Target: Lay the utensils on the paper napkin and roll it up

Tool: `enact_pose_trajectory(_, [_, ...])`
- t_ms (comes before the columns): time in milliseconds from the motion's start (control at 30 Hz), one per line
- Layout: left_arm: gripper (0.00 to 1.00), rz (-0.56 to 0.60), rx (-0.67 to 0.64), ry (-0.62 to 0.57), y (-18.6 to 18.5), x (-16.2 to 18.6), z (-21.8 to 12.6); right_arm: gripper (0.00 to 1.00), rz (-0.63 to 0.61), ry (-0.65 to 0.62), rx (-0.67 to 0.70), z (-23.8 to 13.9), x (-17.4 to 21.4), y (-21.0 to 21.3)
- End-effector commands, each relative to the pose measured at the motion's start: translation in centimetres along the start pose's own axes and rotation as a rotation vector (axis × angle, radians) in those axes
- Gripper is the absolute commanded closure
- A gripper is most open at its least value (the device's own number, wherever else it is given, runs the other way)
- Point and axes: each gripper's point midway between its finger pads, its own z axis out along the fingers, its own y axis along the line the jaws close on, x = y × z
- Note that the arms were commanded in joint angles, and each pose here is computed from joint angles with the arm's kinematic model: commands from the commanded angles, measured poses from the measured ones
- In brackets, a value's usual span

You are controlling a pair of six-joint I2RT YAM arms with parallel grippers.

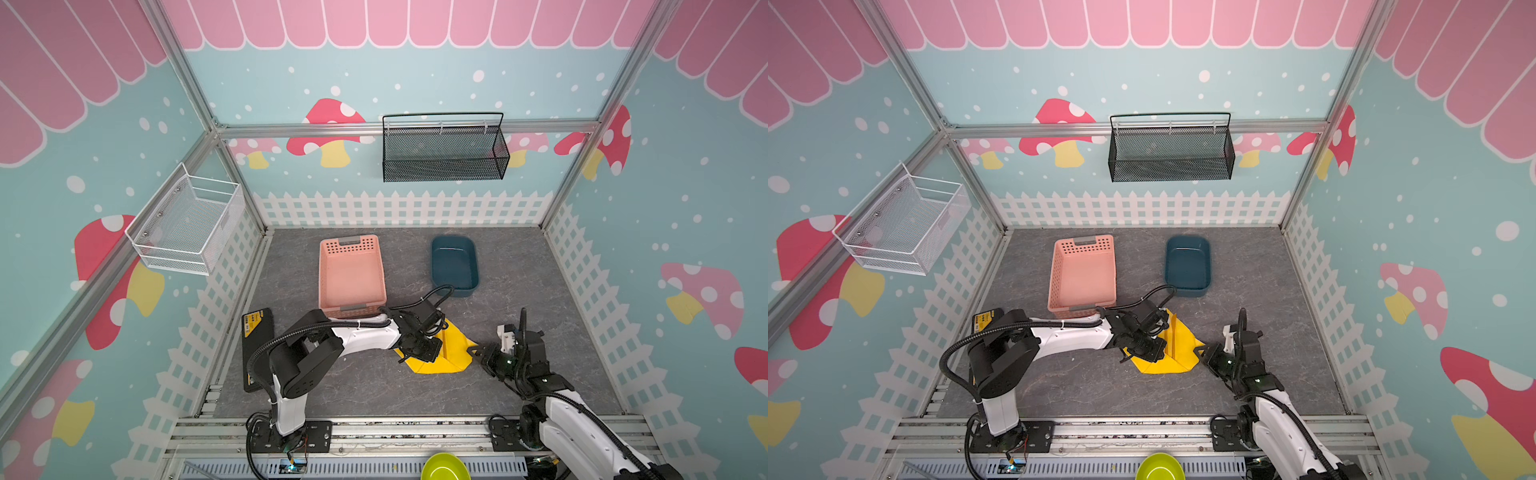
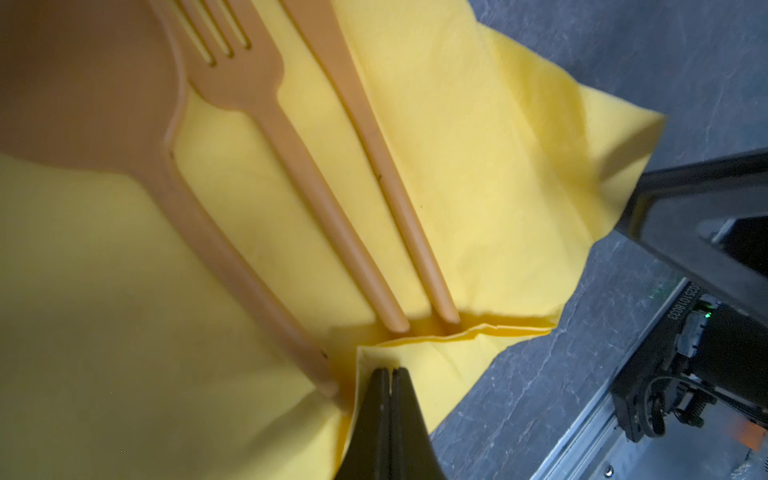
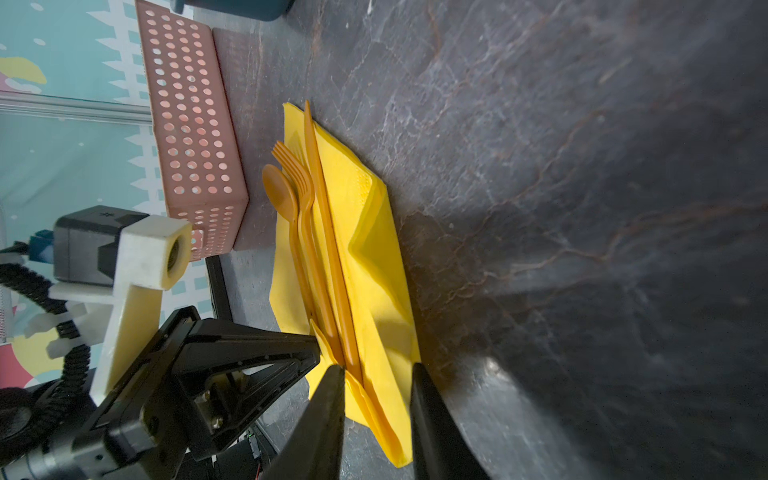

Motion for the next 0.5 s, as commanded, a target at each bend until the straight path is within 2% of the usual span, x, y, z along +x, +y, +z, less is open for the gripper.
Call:
enact_pose_trajectory(0, [0.98, -0.008, 0.002, -0.008, 0.0, -0.5, 0.2, 0.75, -0.021, -0.004, 0.017, 0.1, -0.3, -0.3])
enact_pose_trajectory(233, [0.98, -0.008, 0.004, -0.006, -0.1, -0.5, 0.3, 0.92, -0.038, 0.027, 0.019, 0.3, -0.1, -0.1])
enact_pose_trajectory(467, [0.98, -0.009, 0.004, -0.003, 0.0, -0.4, 0.4, 0.97, -0.047, 0.036, -0.009, 0.1, -0.1, 0.8])
